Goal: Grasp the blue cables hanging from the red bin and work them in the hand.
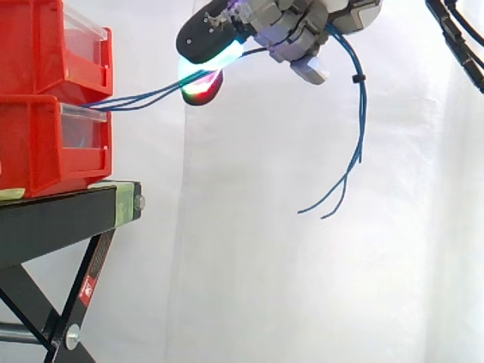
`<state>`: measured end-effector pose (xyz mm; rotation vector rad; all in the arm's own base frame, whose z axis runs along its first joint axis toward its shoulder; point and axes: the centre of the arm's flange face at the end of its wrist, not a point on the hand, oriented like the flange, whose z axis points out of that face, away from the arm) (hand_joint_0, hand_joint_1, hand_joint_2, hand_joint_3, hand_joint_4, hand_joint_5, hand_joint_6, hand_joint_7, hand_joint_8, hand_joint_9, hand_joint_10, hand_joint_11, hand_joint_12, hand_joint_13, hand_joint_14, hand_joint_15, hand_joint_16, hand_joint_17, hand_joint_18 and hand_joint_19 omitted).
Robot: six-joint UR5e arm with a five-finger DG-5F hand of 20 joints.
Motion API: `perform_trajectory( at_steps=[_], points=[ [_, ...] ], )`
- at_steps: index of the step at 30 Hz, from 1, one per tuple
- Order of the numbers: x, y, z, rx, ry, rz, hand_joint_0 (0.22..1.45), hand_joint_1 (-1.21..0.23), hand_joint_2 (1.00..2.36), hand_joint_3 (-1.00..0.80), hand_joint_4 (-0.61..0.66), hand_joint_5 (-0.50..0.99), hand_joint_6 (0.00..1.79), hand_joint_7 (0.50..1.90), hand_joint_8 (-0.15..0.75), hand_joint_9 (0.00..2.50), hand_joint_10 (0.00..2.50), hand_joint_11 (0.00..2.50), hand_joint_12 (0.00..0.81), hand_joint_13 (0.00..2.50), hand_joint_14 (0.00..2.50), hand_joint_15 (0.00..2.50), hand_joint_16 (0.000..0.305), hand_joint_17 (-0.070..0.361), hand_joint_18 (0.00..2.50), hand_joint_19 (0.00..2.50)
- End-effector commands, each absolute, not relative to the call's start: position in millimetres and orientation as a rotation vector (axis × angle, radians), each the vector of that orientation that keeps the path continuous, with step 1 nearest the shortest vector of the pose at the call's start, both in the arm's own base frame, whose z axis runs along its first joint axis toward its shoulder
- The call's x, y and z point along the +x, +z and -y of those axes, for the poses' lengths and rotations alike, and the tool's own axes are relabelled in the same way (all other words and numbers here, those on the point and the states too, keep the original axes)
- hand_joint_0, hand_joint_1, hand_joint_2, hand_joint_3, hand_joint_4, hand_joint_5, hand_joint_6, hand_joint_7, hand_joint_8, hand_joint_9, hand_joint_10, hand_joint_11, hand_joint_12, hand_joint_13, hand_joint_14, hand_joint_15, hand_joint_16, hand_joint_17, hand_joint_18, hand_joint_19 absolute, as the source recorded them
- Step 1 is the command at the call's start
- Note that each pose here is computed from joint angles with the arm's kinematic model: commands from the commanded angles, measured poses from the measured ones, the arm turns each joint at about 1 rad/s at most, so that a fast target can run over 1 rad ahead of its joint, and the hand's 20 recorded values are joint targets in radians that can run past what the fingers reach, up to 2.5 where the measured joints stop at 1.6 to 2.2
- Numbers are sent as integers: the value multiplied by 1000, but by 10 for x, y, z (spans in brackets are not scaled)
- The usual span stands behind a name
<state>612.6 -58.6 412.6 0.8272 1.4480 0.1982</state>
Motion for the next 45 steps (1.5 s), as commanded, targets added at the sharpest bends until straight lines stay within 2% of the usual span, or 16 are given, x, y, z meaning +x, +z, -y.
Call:
perform_trajectory(
  at_steps=[1,5,31,38,45],
  points=[
    [6138,4134,584,814,193,-1446,966,-668,1023,-299,276,263,6,1359,519,1736,2500,2500,771,2085,2500,2010,244,183,2500,763],
    [6151,4140,572,784,183,-1453,952,-664,1021,-379,275,262,7,1358,519,1736,2500,2500,771,2085,2500,2010,244,183,2500,763],
    [6164,4134,540,683,131,-1502,923,-654,1020,-484,286,260,8,1355,519,1736,2500,2500,771,2085,2500,2010,244,183,2500,763],
    [6162,4133,513,688,128,-1501,902,-657,1018,-567,291,289,6,1460,519,1736,2500,2500,771,2085,2500,2010,244,183,2500,763],
    [6162,4143,493,687,136,-1499,900,-657,1018,-588,287,256,259,1388,519,1736,2500,2500,771,2085,2500,2010,244,183,2500,763]
  ],
)
